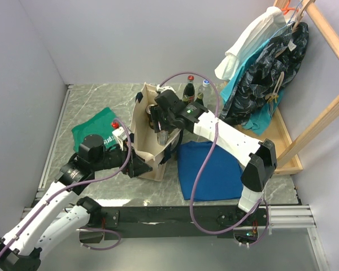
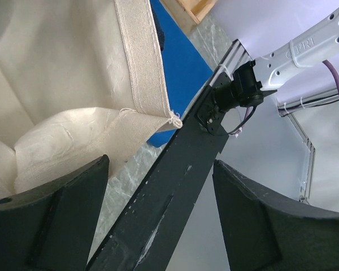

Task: Take the beverage out of the canvas bag
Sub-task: Take out the drink from the canvas bag.

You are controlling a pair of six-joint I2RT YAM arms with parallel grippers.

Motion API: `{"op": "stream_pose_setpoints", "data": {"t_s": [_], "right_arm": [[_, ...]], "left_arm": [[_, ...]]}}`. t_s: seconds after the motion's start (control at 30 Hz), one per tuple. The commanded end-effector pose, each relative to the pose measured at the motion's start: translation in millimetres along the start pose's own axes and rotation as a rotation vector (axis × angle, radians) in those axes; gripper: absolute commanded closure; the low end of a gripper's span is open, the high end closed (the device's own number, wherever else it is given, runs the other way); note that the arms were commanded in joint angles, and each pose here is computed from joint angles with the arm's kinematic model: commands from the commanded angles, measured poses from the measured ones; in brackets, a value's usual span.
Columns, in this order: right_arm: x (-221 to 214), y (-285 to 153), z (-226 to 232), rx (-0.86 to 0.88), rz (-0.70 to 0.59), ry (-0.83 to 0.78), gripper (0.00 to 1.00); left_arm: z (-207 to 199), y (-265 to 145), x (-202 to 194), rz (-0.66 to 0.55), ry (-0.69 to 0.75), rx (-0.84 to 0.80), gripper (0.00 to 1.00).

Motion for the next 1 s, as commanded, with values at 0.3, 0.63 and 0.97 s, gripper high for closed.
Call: {"op": "stream_pose_setpoints", "data": {"t_s": [0.3,0.63,0.97], "right_arm": [[-12.6,-5.9,-30.0,-0.159,-0.05,0.044,0.25],[-0.7,9.8,-15.5,-0.098,-0.101,0.055,0.24],[3.1,37.3,-5.6,-0.088,-0.077,0.023,0.24]], "left_arm": [[0.8,5.5,-22.4,0.117,-0.047,-0.024,0.26],[2.4,12.2,-32.8,0.189,-0.072,-0.024,0.27],[4.7,14.3,-36.1,0.201,-0.078,0.001,0.27]]}}
Point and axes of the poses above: each gripper's point midway between its finger pads, its own y axis out along the fingers, its own z axis along the line the jaws close on, x = y × z, the point moved 1 cm from there along -y, back along the fingers, and after that the axes turned 2 degrees about -y, right-handed, at the moved point
